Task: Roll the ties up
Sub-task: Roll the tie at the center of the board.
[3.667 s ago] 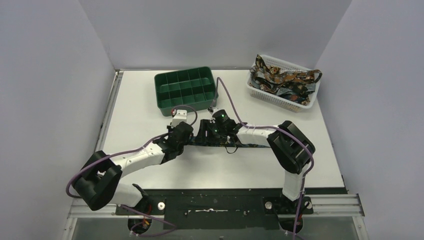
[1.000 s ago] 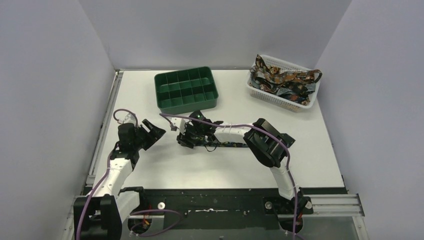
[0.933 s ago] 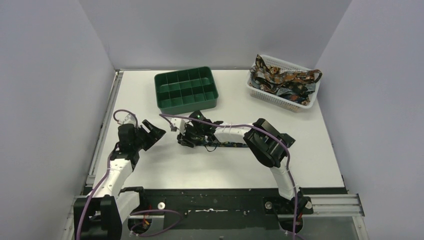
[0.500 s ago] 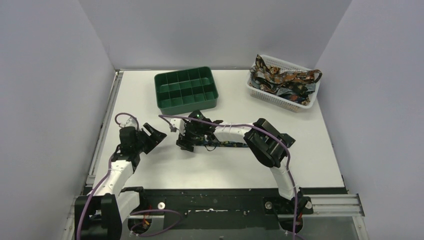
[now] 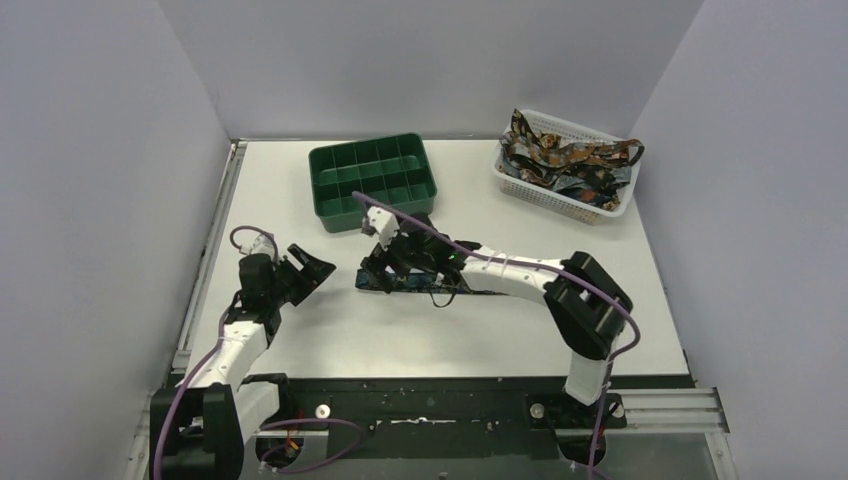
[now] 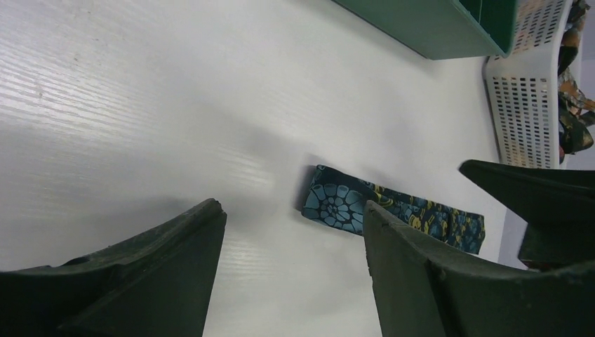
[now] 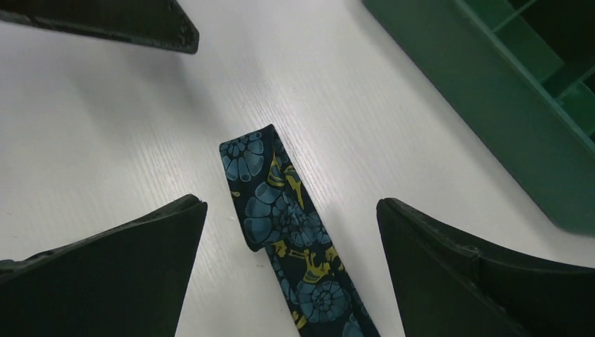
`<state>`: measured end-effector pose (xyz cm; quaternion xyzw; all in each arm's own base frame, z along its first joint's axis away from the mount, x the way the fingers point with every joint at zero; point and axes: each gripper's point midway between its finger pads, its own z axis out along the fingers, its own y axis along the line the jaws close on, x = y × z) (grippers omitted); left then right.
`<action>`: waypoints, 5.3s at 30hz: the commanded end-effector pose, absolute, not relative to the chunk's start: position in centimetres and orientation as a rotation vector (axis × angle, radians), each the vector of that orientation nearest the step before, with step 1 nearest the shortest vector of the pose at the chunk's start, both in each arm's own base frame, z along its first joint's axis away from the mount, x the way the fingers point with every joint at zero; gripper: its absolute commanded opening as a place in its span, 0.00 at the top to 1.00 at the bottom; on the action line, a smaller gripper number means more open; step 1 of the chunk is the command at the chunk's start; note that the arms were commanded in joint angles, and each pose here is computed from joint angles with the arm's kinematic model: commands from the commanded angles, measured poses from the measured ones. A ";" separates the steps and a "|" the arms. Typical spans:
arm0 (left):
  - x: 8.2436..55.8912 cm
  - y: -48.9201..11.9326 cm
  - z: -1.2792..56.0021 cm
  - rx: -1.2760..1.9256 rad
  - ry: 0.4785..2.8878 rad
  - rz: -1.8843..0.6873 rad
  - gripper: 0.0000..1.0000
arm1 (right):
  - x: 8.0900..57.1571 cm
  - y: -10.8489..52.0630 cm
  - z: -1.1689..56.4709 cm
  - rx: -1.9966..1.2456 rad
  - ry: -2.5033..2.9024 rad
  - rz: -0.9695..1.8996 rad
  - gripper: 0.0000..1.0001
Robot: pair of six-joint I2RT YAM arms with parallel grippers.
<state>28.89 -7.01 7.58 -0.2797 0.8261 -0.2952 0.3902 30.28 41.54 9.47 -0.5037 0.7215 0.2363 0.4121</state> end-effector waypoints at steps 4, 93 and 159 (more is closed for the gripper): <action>29.9 -7.9 9.1 -0.647 2.019 -0.843 0.28 | 32.2 37.2 13.7 -0.404 2.062 0.966 0.00; 31.3 -18.4 5.5 -0.162 2.139 -1.122 0.40 | 30.5 36.9 2.9 -0.407 2.466 0.653 0.47; 33.0 -13.9 7.9 -0.236 2.277 -0.603 0.72 | 28.6 34.3 3.6 -0.900 2.325 0.861 0.26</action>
